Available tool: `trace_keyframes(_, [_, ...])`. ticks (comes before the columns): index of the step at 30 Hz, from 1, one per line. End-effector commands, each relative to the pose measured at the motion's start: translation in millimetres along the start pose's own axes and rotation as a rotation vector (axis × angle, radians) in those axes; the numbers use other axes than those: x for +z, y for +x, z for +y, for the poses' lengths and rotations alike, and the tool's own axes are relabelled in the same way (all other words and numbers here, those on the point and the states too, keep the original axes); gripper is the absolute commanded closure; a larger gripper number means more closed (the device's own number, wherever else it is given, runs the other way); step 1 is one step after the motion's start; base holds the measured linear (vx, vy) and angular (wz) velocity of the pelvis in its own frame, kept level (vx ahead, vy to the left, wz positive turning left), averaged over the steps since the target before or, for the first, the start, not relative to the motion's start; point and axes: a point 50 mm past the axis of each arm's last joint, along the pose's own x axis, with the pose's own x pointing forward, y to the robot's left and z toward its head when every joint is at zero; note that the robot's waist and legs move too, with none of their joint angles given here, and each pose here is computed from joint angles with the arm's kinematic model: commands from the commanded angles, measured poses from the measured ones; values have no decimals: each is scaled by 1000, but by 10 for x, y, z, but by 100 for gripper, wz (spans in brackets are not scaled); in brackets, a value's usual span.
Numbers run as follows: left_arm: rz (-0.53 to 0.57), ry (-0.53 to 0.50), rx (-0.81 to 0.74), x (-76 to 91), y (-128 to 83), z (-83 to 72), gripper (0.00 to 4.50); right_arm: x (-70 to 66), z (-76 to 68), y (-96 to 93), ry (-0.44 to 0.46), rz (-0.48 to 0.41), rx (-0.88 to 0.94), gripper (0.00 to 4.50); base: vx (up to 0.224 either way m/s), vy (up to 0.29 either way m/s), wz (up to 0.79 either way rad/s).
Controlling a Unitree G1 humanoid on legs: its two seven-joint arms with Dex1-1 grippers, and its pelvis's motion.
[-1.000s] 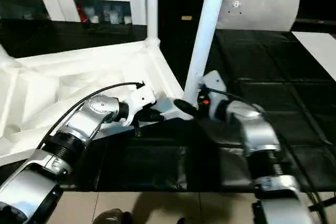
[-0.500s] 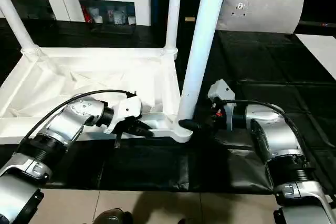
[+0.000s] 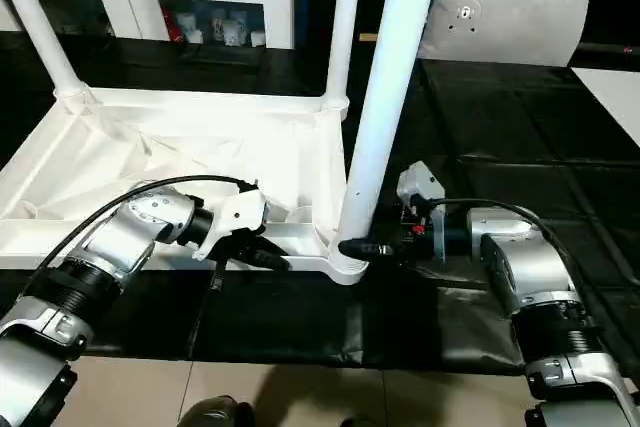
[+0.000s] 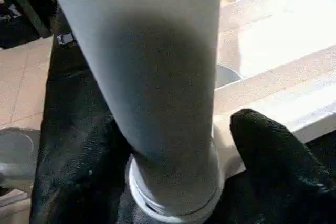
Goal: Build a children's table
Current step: Rotate leg to tighten
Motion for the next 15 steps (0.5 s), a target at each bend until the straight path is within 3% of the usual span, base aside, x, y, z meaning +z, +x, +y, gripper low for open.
trace_keyframes(1, [1,51,-93,69,80,-72,450,59,-7,-57,-16,-14,-19,169,0,0,0])
trace_keyframes(9, [-13,39,-85,73,86,-70,450,35,33,-29,4,-18,9,238,0,0,0])
trace_keyframes(13, [-32,3,-35,94,124,-34,450,-1,87,69,30,-26,11,254,0,0,0])
trace_keyframes(15, [-30,-27,22,103,164,15,450,-37,42,159,39,-10,-76,256,0,0,0])
